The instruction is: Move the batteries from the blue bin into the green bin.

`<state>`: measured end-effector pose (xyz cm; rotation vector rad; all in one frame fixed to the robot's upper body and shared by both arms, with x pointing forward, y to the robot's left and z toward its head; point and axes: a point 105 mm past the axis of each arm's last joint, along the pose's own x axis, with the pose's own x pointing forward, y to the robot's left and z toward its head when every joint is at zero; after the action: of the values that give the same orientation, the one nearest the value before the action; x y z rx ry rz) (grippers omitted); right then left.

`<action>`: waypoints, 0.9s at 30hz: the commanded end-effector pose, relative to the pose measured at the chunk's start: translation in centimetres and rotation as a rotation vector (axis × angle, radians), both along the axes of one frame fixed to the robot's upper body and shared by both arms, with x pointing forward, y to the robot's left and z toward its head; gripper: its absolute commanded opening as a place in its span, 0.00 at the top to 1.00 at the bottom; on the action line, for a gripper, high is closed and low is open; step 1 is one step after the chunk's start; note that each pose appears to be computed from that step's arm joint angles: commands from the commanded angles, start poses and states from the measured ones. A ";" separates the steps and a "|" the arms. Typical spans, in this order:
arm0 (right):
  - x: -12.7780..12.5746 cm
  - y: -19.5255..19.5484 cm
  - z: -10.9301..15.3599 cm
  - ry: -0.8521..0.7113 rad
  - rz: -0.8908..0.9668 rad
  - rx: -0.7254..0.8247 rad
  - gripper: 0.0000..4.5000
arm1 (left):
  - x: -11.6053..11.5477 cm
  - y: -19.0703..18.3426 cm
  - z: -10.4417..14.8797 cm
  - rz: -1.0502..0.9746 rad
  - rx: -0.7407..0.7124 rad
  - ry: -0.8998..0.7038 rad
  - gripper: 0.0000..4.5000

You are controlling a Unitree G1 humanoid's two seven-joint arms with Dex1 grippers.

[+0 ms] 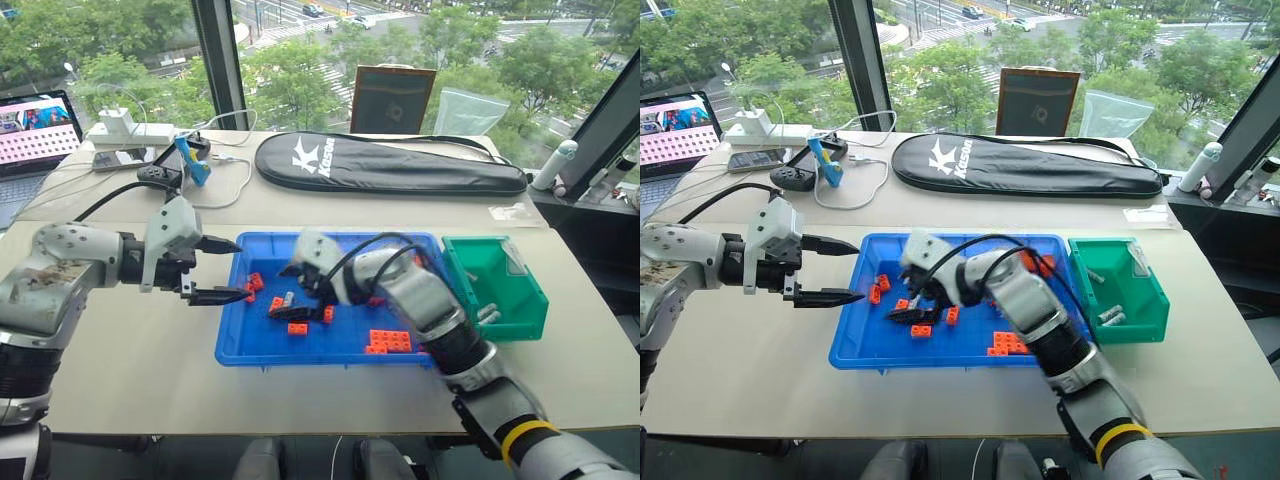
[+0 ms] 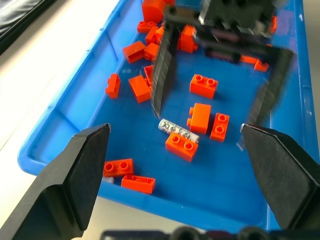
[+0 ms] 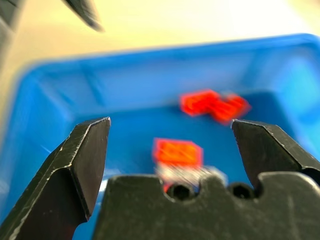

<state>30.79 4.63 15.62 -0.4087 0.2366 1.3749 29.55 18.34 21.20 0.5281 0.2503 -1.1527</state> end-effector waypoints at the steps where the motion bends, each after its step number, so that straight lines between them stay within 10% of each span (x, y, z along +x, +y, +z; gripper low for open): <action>1: 1.1 -0.4 -0.3 0.008 -0.102 -0.024 0.00 | -0.4 0.2 1.2 0.008 0.008 -0.042 0.00; 19: 3.0 -1.1 -3.6 -0.018 -0.194 -0.152 0.00 | -0.4 0.0 1.4 0.007 0.009 -0.042 0.00; 27: 3.4 -1.7 -2.8 -0.073 -0.192 -0.163 0.44 | -0.3 -0.3 1.3 -0.001 0.005 -0.042 0.00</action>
<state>34.06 2.71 11.11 -0.5177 0.3910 1.1480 29.43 18.42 21.23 0.5244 0.2696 -1.1380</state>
